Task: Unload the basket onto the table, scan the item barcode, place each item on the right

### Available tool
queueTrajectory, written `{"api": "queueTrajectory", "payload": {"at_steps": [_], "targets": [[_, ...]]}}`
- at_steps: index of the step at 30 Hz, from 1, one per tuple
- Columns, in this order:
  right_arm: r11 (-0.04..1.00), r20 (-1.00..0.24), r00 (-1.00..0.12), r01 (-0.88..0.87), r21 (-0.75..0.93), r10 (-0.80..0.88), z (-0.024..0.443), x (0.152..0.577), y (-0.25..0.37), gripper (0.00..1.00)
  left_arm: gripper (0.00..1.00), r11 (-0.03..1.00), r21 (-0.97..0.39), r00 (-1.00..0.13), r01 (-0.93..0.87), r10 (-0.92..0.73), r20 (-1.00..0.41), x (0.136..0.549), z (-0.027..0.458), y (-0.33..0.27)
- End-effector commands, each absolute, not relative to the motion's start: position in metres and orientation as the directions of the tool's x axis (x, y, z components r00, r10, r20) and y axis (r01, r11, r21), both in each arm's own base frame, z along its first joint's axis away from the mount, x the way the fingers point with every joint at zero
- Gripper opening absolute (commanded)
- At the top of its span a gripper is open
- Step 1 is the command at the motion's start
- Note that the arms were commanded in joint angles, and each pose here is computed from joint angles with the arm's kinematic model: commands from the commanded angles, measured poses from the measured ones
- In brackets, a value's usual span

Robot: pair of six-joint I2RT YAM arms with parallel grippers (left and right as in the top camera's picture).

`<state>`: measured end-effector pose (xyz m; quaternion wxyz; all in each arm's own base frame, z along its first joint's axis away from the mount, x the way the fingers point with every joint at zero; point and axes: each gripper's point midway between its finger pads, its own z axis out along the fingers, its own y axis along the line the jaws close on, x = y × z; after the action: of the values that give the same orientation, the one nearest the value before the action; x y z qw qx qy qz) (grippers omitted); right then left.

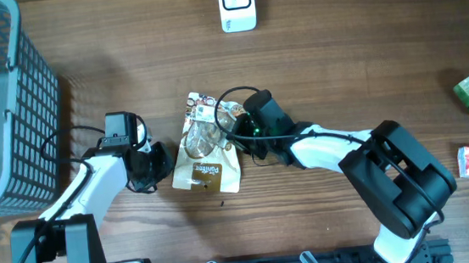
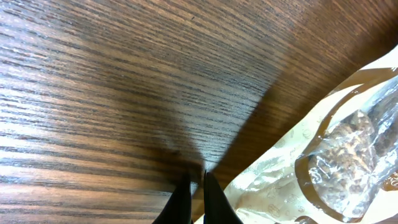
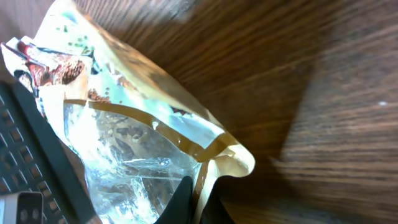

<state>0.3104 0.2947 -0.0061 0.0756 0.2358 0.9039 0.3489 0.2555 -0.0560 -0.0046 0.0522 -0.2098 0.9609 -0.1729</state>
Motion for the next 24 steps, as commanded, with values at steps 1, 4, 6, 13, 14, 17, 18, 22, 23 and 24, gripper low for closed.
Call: {"api": "queueTrajectory", "payload": {"at_steps": [1,4,6,13,14,17,18,22,23,24], "targets": [[0.728,0.006,-0.918,0.318,0.608,0.396,-0.04,0.292,0.281,0.04,0.04,0.846,-0.347,-0.901,-0.404,-0.434,-0.008,0.249,-0.009,-0.055],[0.686,-0.076,-0.963,0.127,0.717,0.258,-0.013,0.298,0.306,0.05,0.04,0.846,-0.347,-0.901,-0.404,-0.434,-0.008,0.249,-0.009,-0.055],[0.658,-0.109,-0.973,0.052,0.751,0.201,0.003,0.297,0.312,0.04,0.04,0.846,-0.347,-0.901,-0.404,-0.434,-0.008,0.249,-0.009,-0.055],[0.416,-0.289,-0.957,-0.269,0.869,-0.015,0.094,0.291,0.319,0.05,0.04,0.846,-0.35,-0.901,-0.401,-0.434,-0.017,0.251,-0.009,-0.054],[0.387,-0.305,-0.952,-0.29,0.875,-0.025,0.104,0.291,0.317,0.05,0.04,0.846,-0.35,-0.901,-0.401,-0.434,-0.017,0.251,-0.009,-0.054],[0.315,-0.325,-0.945,-0.316,0.895,-0.024,0.132,0.294,0.304,0.05,0.04,0.846,-0.351,-0.901,-0.401,-0.434,-0.017,0.251,-0.009,-0.055],[0.303,-0.324,-0.946,-0.315,0.899,-0.024,0.135,0.295,0.301,0.05,0.04,0.846,-0.351,-0.901,-0.401,-0.434,-0.017,0.251,-0.009,-0.055],[0.237,-0.296,-0.954,-0.299,0.924,-0.049,0.146,0.292,0.288,0.05,0.04,0.846,-0.351,-0.901,-0.401,-0.434,-0.018,0.251,-0.009,-0.054],[0.222,-0.278,-0.959,-0.283,0.933,-0.053,0.148,0.291,0.286,0.04,0.04,0.846,-0.35,-0.901,-0.401,-0.434,-0.018,0.251,-0.009,-0.054],[0.211,-0.268,-0.962,-0.273,0.938,-0.052,0.151,0.292,0.284,0.05,0.04,0.846,-0.351,-0.901,-0.401,-0.434,-0.018,0.251,-0.009,-0.055]]}}
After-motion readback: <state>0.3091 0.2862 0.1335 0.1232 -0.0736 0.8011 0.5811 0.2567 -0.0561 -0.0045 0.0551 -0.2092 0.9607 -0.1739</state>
